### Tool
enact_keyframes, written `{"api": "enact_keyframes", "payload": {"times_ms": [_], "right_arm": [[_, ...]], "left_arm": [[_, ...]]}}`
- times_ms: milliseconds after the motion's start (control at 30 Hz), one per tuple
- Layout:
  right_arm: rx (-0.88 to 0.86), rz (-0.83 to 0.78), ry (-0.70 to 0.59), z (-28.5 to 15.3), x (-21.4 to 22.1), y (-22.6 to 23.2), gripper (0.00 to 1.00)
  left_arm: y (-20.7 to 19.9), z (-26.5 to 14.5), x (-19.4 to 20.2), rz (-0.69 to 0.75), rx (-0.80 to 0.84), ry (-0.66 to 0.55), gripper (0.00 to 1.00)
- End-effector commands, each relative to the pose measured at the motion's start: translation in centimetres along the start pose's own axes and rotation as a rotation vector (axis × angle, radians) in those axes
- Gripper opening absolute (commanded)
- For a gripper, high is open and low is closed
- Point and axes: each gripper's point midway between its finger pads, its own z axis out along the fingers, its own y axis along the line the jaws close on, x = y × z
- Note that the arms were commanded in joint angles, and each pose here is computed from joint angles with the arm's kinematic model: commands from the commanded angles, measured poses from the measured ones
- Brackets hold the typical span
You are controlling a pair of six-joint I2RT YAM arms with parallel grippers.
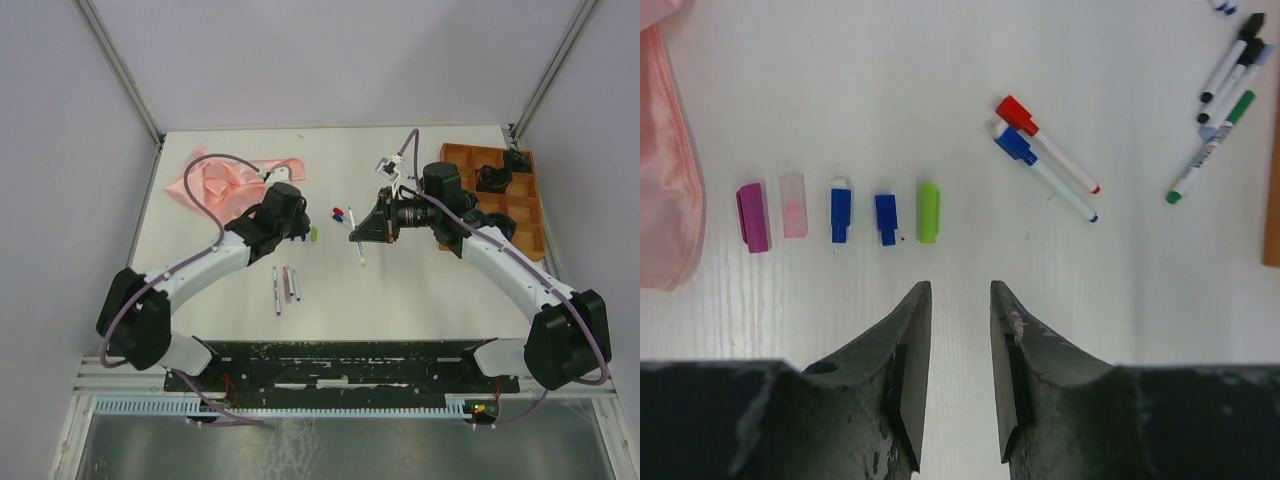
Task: Open the pen caps
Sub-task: Place the pen cap at the center of the board, then place the pen at the center of the board.
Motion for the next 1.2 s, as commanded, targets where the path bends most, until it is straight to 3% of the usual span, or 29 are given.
{"api": "enact_keyframes", "payload": {"times_ms": [0,100,300,500,533,1167], "right_arm": [[-0.043,-0.047,-0.041,0.1,-1.1,1.2,0.04],[-0.044,-0.038,-0.033,0.5,-0.6,0.9,0.05],[-0.025,-0.004,0.003,1.8,0.8,-0.4,0.05],[0.028,0.027,0.066,3.9,3.1,-2.2,0.06],[0.047,0.043,0.093,4.6,3.9,-2.9,0.06],[0.406,0.311,0.306,10.2,10.6,-12.4,0.05]], "left_arm": [[-1.0,-3.4,-1.1,0.006,0.18,-0.13,0.36],[0.5,-5.6,-0.2,0.007,0.229,-0.202,0.38],[3.7,-9.2,0.3,-0.034,0.262,-0.357,0.67],[6.4,-10.0,3.0,-0.079,0.269,-0.403,0.8],[7.2,-10.2,3.3,-0.103,0.257,-0.419,0.86],[10.2,-10.6,6.7,-0.153,0.249,-0.427,0.89]]}}
